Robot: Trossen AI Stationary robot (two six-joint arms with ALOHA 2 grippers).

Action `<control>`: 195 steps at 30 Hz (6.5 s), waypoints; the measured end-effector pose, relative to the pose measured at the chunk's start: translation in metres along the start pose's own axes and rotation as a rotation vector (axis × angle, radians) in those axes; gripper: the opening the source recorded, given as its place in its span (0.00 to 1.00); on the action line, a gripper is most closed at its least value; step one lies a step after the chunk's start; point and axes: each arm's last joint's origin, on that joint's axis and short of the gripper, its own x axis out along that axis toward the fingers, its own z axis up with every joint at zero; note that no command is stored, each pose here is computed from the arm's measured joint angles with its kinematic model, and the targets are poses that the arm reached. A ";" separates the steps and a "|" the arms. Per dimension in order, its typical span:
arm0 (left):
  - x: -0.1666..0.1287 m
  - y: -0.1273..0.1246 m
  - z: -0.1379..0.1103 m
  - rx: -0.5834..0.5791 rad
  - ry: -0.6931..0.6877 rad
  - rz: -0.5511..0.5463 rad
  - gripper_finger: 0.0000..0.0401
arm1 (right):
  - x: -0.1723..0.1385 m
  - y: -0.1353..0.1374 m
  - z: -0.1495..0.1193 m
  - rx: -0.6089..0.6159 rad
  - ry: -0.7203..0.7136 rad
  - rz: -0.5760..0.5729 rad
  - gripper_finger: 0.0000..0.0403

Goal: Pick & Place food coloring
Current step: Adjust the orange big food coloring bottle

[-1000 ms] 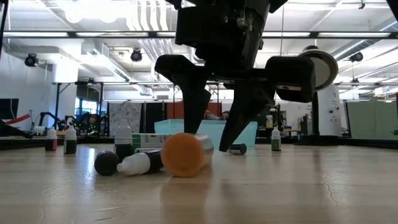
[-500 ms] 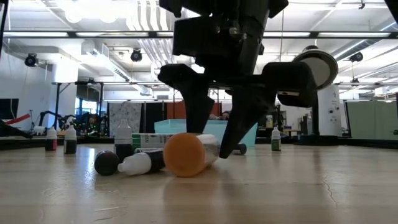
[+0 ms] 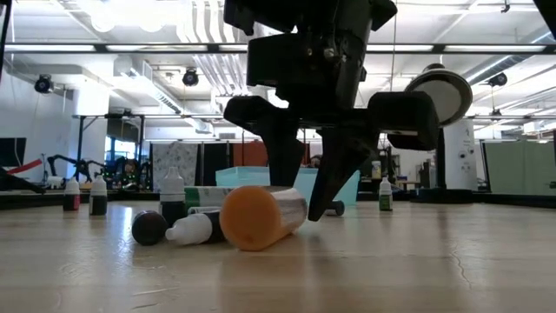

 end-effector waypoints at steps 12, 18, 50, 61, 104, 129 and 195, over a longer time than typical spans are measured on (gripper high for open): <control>0.000 0.000 0.000 0.003 0.000 0.000 0.56 | 0.000 0.007 0.005 -0.025 0.000 0.004 0.40; 0.000 0.000 0.000 0.007 0.000 0.001 0.56 | 0.000 0.009 0.008 -0.043 0.009 -0.021 0.49; 0.000 0.001 0.001 -0.015 -0.038 0.018 0.56 | -0.002 0.019 0.017 -0.111 -0.012 -0.027 0.27; 0.000 0.001 0.001 -0.011 -0.040 0.018 0.56 | -0.014 0.027 -0.004 0.255 0.267 0.058 0.29; 0.001 0.002 0.004 0.013 -0.105 0.043 0.56 | -0.037 -0.003 -0.105 1.318 0.808 0.491 0.26; 0.001 0.005 0.003 0.085 -0.096 0.066 0.56 | -0.083 0.049 -0.131 1.711 0.871 0.846 0.26; 0.001 0.005 0.002 0.105 -0.088 0.066 0.56 | -0.042 0.137 -0.214 1.878 1.155 1.005 0.40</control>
